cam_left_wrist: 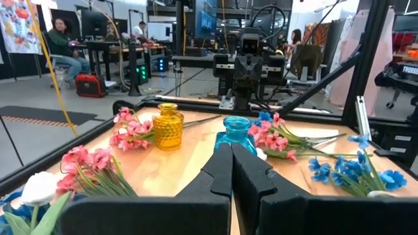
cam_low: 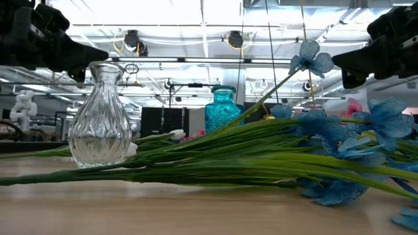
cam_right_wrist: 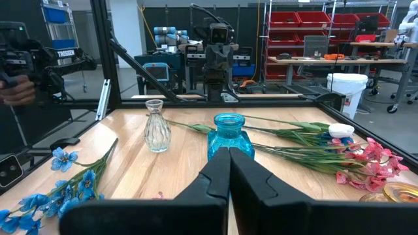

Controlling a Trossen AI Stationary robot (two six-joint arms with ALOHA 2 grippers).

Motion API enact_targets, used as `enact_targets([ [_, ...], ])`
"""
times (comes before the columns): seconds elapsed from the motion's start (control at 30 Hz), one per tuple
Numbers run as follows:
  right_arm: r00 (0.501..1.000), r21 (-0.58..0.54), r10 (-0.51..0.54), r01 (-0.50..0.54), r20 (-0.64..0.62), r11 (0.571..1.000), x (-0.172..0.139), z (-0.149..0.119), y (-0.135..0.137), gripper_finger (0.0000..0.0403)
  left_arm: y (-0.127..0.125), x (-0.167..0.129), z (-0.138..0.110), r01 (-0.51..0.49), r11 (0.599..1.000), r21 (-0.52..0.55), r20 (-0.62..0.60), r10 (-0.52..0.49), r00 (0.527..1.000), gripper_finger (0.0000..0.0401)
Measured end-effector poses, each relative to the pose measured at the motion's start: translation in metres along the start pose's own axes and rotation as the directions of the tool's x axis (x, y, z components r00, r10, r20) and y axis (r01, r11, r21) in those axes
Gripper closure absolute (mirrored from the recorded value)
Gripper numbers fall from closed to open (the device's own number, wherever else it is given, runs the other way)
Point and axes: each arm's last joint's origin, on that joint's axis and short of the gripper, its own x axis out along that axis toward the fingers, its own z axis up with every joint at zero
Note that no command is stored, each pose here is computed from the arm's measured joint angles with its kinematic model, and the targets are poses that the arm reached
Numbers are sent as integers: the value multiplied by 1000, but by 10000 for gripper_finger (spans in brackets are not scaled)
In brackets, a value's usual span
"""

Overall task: Sort flowers into vase by color
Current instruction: Put the top white tulip into the yellow vase

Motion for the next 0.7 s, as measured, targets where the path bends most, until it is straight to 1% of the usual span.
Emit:
enact_targets([
  [0.23, 1000, 0, 1, -1, 3, 1000, 0, 0, 0, 403, 0, 0, -1, 11, 998, 54, -11, -10, 1000, 399],
  [0.47, 1000, 26, 2, -3, 17, 1000, 0, 1, 0, 403, 0, 0, 2, 4, 996, -89, 9, -3, 1000, 399],
  [0.53, 1000, 33, 2, -2, 15, 999, 0, 1, 0, 403, 0, -2, 12, -14, 994, -113, 34, 18, 999, 399],
  [0.6, 1000, 77, 2, -2, 7, 997, 0, 0, 0, 403, 0, -6, 32, -16, 993, -120, 94, 28, 995, 399],
  [0.7, 1000, 143, 2, -2, -2, 990, 0, 0, 0, 403, 1, -14, 62, -58, 995, -78, 119, 67, 991, 399],
])
